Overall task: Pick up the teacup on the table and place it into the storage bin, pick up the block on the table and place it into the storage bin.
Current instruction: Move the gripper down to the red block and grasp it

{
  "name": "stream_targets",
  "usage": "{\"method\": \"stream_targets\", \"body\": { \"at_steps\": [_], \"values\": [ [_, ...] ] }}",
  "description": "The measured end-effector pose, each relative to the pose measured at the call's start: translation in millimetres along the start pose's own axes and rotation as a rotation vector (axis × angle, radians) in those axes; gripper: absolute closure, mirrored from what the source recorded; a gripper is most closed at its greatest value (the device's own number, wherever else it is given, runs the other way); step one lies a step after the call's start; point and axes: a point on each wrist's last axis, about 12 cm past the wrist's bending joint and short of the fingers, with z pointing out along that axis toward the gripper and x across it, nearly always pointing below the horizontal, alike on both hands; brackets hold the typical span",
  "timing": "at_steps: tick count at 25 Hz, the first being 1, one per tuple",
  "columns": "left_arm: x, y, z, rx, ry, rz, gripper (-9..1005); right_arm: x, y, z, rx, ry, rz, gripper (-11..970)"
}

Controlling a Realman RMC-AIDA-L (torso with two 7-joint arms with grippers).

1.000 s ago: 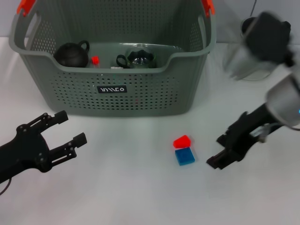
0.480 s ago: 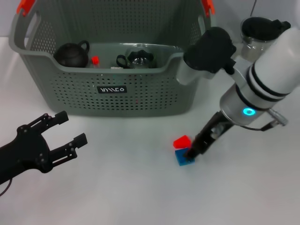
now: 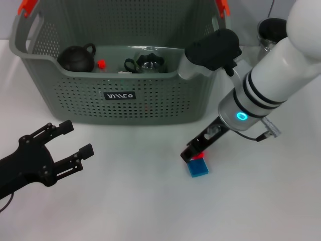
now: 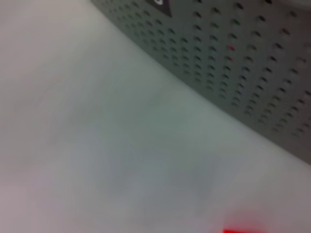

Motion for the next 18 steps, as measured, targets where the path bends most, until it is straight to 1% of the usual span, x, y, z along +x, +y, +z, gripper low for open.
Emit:
{"method": "stream_targets", "body": {
  "at_steps": [7,18],
  "values": [
    [1,-0.4,-2,-0.008,-0.003,-0.002,170,-3,-5.6,14,0.041,-0.017,0.044,380],
    [0,0.6,-1,-0.006,-0.003,0.001,170,0,-5.0,20,0.059,-0.025,0.038,381]
  ]
}}
